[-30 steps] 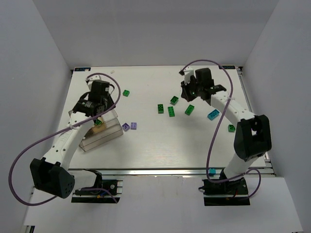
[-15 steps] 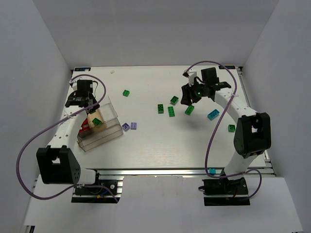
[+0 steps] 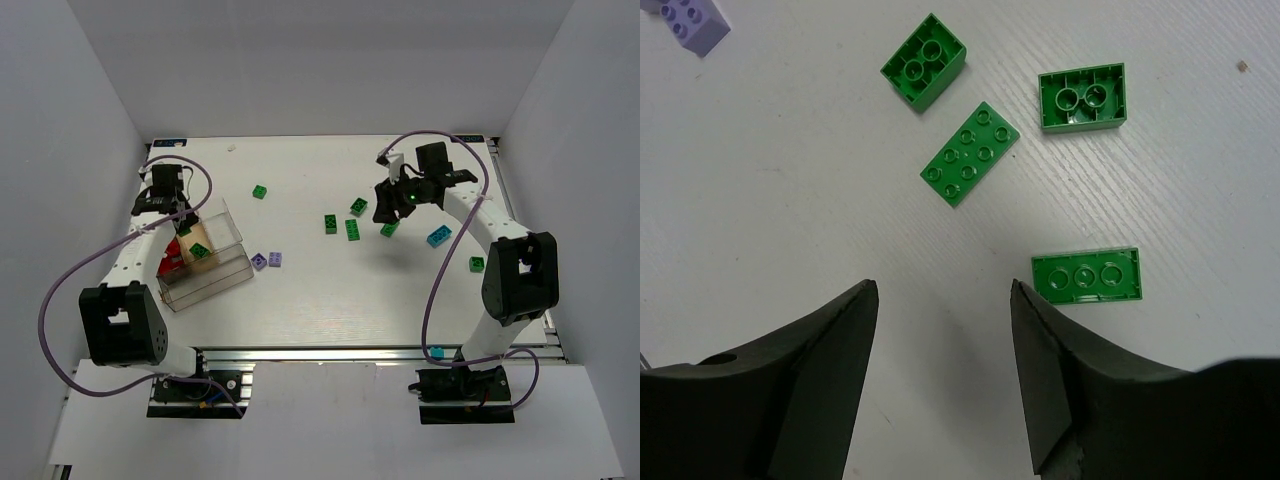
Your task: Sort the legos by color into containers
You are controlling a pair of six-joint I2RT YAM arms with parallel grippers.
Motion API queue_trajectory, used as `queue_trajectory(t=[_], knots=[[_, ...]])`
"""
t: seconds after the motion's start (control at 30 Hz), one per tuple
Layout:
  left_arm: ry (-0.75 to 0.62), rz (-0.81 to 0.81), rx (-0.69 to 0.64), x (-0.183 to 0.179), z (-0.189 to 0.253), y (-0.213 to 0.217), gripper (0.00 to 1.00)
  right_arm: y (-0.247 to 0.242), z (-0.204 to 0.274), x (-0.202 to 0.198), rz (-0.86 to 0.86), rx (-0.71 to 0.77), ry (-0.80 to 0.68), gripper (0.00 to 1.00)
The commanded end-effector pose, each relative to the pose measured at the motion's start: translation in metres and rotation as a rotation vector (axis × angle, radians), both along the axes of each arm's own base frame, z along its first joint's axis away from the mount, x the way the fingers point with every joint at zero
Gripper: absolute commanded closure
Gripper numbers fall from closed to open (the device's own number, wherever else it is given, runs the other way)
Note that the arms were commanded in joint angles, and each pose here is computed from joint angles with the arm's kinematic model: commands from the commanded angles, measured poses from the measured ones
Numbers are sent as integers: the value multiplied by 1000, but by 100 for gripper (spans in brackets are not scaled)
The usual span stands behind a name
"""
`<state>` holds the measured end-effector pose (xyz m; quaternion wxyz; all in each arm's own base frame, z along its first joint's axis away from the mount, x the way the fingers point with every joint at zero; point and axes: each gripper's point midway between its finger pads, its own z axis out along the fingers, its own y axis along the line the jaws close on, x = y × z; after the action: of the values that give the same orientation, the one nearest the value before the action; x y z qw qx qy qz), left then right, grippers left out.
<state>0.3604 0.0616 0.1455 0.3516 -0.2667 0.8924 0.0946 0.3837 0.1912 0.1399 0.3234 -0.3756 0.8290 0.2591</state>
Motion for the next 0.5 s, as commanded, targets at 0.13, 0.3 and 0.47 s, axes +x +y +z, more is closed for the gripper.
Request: queue_trajectory(t=[0.13,0.3,0.47], knots=[[-1,-22,-14,8,-9,2,100,3,14,-2,66,11,-34,32],[2,-27,-26,12,-14,0,98,3,13,-7,96,6,-30,30],[16,-31,-28,15,-19,0,89,2,11,-13,144,-10,-37,27]])
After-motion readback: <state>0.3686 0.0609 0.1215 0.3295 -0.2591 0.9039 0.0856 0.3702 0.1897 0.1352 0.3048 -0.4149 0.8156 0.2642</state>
